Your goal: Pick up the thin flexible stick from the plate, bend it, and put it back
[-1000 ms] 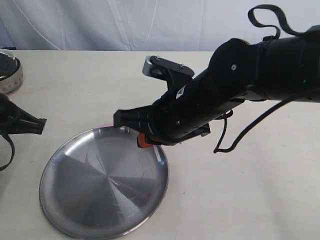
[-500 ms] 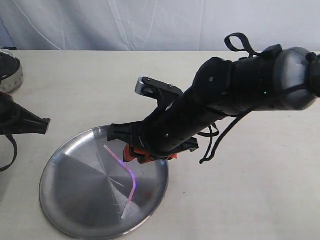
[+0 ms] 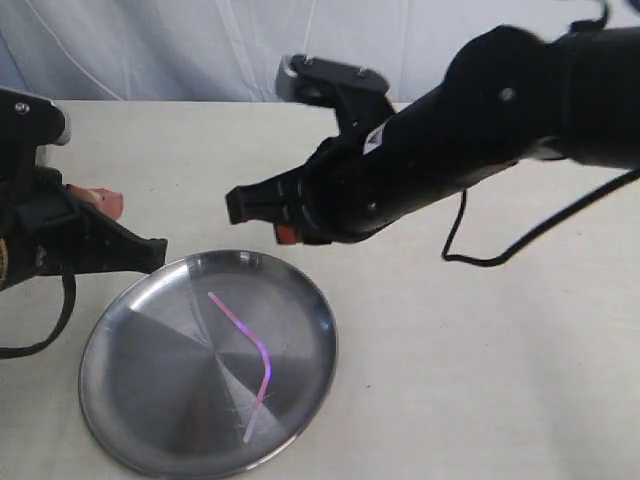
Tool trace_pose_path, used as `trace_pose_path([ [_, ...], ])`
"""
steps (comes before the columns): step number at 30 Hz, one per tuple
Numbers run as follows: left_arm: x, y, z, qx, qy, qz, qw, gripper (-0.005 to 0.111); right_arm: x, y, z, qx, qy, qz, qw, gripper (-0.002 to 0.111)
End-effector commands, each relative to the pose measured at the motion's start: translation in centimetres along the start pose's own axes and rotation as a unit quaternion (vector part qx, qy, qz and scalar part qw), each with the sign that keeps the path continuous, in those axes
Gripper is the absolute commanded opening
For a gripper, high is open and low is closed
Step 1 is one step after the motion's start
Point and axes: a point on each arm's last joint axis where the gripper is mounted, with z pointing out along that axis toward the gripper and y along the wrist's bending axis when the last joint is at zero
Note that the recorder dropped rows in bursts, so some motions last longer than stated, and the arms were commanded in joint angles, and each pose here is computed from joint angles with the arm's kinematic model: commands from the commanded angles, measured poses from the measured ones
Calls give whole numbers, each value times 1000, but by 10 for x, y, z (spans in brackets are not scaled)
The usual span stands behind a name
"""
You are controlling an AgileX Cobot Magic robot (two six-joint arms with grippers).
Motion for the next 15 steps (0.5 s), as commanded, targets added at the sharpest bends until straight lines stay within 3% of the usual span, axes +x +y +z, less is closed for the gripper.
trace_pose_path([
  [1,-14,-6,-16,61,-45,-18,997,0,2,-11,-50,87,-51,-54,993,0],
  [9,-34,-22,-39,180,-122,61,974,0,40,-30,-110,157,-123,-71,977,0],
  [12,-35,-19,-37,153,-130,98,975,0,59,-37,-122,154,-140,-68,976,0],
  [15,-34,-10,-34,104,-117,85,984,0,70,-38,-130,142,-152,-61,976,0],
])
